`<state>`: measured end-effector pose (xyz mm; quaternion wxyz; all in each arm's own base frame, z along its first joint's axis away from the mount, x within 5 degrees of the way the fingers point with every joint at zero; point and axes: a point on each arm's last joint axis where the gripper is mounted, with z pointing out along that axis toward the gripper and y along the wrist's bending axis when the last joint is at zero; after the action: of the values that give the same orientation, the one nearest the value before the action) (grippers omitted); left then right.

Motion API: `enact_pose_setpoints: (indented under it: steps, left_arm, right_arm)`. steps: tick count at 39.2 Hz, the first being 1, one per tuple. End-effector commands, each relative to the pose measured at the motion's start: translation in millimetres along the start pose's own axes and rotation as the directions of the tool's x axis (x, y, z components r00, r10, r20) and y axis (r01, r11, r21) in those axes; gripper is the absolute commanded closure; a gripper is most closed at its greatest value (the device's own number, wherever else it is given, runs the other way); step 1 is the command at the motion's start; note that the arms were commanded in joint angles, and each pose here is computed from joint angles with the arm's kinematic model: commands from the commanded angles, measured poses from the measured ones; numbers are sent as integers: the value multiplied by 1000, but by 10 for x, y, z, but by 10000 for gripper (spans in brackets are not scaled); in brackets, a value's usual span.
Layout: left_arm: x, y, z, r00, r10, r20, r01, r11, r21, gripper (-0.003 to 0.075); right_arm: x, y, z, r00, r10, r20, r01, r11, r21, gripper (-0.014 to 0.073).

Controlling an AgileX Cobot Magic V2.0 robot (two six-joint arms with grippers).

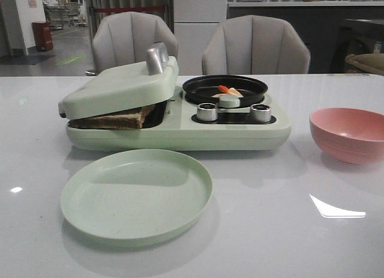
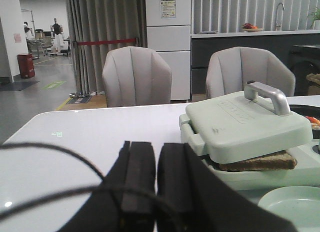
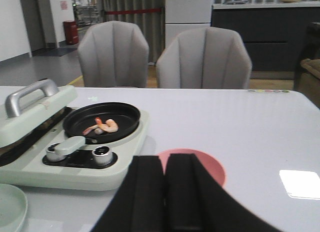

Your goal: Make breakfast with bread and shrimp

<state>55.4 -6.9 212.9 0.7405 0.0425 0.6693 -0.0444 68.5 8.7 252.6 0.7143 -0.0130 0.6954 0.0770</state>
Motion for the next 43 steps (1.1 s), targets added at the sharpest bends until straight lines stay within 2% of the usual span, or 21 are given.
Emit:
enact_pose_setpoints:
  steps: [1, 19, 43]
  left_arm:
    - [-7, -4, -10, 998, -13, 67, 12, 1000, 5, 606]
    - [-7, -4, -10, 998, -13, 67, 12, 1000, 5, 606]
    - [-7, -4, -10, 998, -13, 67, 12, 1000, 5, 606]
  right_arm:
    - [-63, -8, -62, 994, -6, 105, 5, 1000, 13, 460]
    - [339, -38, -174, 988, -12, 152, 11, 1000, 5, 460]
    - [324, -36, -175, 986, -12, 165, 11, 1000, 4, 460]
